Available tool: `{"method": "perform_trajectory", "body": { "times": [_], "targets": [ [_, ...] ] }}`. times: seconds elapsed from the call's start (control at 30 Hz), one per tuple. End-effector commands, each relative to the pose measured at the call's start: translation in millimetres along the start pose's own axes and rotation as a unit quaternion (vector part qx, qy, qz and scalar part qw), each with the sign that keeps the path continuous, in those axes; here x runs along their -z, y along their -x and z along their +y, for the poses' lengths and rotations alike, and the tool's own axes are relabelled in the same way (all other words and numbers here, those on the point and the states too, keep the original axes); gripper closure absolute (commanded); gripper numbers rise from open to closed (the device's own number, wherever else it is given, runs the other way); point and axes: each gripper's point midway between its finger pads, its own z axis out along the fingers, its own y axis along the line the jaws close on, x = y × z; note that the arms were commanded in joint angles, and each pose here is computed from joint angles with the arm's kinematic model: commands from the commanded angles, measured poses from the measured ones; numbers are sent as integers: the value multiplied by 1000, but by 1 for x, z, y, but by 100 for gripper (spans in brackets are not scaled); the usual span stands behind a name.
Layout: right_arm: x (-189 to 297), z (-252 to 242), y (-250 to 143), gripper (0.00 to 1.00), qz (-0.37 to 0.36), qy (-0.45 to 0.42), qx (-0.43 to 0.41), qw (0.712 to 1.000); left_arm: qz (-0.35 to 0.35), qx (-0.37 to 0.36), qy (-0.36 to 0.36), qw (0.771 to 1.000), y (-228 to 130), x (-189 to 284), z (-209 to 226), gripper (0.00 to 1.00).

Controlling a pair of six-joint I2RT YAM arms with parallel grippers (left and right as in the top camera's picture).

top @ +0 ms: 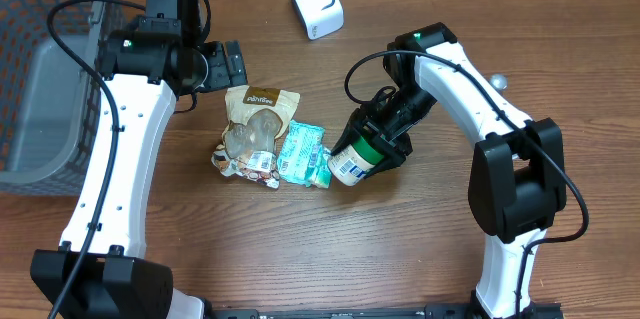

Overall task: Scan the item barcode
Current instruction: 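Lift the jar and tilt it sideways with the right gripper, then carry the jar back to the white scanner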

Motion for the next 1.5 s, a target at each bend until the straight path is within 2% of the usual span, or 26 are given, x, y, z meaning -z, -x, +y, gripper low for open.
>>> {"method": "perform_trajectory", "body": {
  "times": [0.0, 0.2, 0.27, 0.3, 0.53, 0.87, 1.03, 1.2, 1.23, 1.27, 1.37, 1.47],
  "targets": [
    [8, 16, -9, 66, 0, 32, 21, 999, -4, 3, -5, 1000, 3, 1, -3, 0],
    [6, 16, -10, 72, 1, 30, 23, 999, -4, 3, -5, 1000, 3, 1, -3, 0],
    [6, 17, -10, 85, 1, 30, 27, 999, -4, 3, -5, 1000, 3, 1, -3, 0],
    [6, 17, -11, 86, 1, 29, 31, 999, -4, 3, -5, 1000, 3, 1, -3, 0],
    [11, 21, -22, 86, -10, 33, 64, 997, -4, 3, -5, 1000, 3, 1, -3, 0],
    [19, 40, -82, 81, -41, 35, 150, 987, -4, 3, -5, 1000, 3, 1, -3, 0],
    [20, 42, -92, 81, -46, 35, 165, 985, -4, 3, -5, 1000, 3, 1, -3, 0],
    [23, 40, -73, 81, -86, 13, 186, 979, -4, 3, -5, 1000, 3, 1, -3, 0],
    [25, 41, -63, 82, -109, 3, 199, 974, -4, 3, -5, 1000, 3, 1, -3, 0],
    [27, 42, -54, 89, -129, -6, 210, 969, -4, 3, -5, 1000, 3, 1, -3, 0],
    [42, 45, -15, 93, -221, -49, 247, 942, -4, 3, -5, 1000, 3, 1, -3, 0],
    [70, 56, 27, 93, -332, -88, 274, 898, -4, 3, -5, 1000, 3, 1, -3, 0]
  ]
}}
